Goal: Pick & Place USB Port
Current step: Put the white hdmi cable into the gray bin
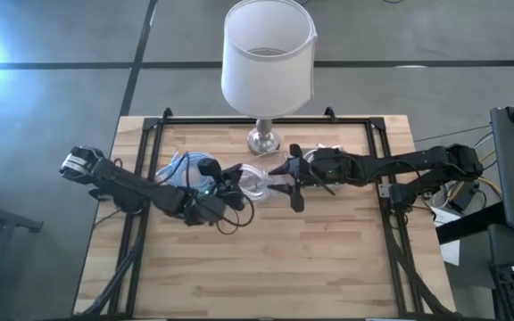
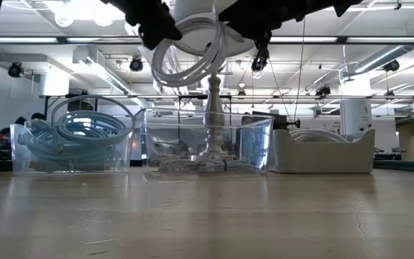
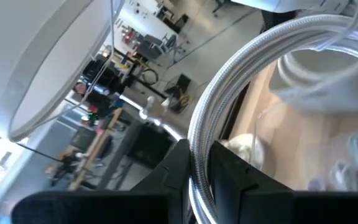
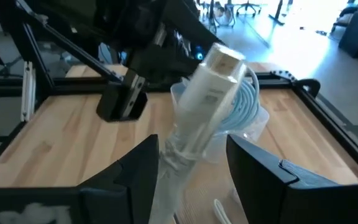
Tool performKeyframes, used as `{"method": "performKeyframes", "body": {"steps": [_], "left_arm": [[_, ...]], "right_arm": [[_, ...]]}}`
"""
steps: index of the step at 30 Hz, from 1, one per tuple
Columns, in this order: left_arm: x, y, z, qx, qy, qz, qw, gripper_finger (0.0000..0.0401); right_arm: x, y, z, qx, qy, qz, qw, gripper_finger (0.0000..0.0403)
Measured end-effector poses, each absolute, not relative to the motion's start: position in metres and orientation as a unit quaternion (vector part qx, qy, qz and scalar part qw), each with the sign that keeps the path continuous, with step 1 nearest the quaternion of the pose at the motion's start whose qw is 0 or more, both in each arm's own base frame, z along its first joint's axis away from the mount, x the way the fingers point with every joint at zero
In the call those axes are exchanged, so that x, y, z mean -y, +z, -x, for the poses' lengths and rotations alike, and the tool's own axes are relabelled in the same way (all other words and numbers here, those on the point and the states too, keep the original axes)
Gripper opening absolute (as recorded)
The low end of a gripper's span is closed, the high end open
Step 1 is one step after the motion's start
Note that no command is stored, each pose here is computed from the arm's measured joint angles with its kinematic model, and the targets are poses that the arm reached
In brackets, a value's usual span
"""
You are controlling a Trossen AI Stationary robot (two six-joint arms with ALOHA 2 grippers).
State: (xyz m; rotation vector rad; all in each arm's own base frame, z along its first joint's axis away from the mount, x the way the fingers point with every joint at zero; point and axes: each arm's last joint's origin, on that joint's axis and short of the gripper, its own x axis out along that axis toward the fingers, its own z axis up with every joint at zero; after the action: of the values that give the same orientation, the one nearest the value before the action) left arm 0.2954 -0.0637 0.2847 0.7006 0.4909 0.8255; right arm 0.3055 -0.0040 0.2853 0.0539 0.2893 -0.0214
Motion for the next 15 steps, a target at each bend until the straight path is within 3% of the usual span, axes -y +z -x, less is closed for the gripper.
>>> {"method": "performKeyframes", "body": {"steps": [10, 15], "left_arm": [[0.054, 0.292, -0.301, -0.197, 0.395, -0.291, 0.849, 0.0045], [0.053, 0.287, -0.300, -0.200, 0.394, -0.293, 0.848, 0.0045]], "right_arm": [[0.005, 0.278, -0.317, -0.129, -0.022, -0.024, 0.991, 0.0180], [0.007, 0.277, -0.316, -0.135, -0.057, -0.008, 0.989, 0.0143]]}}
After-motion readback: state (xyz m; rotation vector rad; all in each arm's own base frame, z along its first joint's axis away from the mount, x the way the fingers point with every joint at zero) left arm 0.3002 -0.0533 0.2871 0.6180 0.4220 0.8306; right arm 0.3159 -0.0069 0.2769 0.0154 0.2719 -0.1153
